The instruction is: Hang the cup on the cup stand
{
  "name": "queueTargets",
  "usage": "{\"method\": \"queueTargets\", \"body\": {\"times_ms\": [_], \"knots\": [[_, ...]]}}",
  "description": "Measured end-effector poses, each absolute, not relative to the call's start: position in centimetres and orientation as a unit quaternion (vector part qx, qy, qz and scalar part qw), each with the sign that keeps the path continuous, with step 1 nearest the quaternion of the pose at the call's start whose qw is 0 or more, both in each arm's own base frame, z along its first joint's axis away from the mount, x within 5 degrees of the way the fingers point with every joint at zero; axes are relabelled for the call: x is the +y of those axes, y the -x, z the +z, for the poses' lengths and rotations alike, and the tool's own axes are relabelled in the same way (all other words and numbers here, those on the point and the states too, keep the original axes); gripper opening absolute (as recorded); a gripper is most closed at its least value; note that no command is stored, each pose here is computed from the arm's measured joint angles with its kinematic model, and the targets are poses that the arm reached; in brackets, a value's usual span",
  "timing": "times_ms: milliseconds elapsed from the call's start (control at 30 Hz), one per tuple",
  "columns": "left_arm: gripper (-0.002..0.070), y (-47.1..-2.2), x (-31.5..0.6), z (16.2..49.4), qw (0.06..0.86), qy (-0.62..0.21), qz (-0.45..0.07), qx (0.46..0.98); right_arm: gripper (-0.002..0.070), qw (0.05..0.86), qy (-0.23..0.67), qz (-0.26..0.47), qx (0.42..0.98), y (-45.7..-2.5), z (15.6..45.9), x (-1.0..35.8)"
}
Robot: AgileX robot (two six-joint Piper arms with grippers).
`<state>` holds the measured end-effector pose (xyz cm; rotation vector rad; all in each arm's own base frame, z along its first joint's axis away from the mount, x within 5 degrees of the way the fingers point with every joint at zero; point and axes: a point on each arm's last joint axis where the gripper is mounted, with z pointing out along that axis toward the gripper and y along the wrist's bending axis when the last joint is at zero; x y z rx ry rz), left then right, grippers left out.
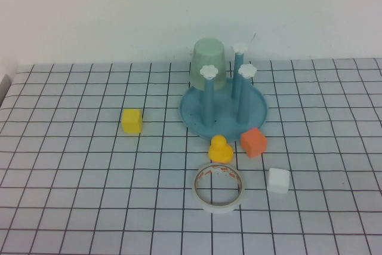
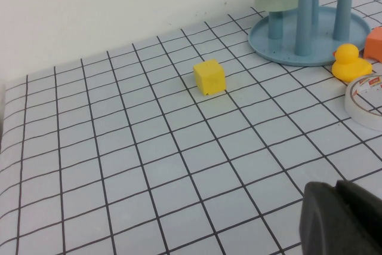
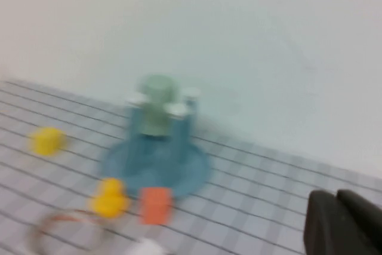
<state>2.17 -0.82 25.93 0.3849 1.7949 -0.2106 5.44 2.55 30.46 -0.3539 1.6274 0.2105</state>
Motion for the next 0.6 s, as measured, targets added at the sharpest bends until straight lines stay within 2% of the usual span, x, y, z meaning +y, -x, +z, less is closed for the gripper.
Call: {"method": "queueTargets", "body": {"times_ms": [133,267,400,600], "knots": [[-0.0001,-2.2,-0.8,25.9,0.603,-0.166,-0.091,0.775,0.0000,0.674,0.138,0.022,0.726,-5.9,26.5,1.6],[-0.0001,-2.2,-0.8,25.9,0.603,-0.166,-0.091,0.775,0.0000,0.676,0.052,-0.005,0.735,-5.1,23.8,0.4],[-0.0001,-2.2,-0.8,25.9,0.603,-0.166,-0.091,0.775,0.0000,0.640,-0.043,-0.030,0.766,-4.9,21.0,-0.6],[-0.0001,-2.2,-0.8,25.9,0.603,-0.166,-0.091,0.775,0.0000,0.601,-0.071,-0.031,0.795,-5.0,18.4,-0.9]]}}
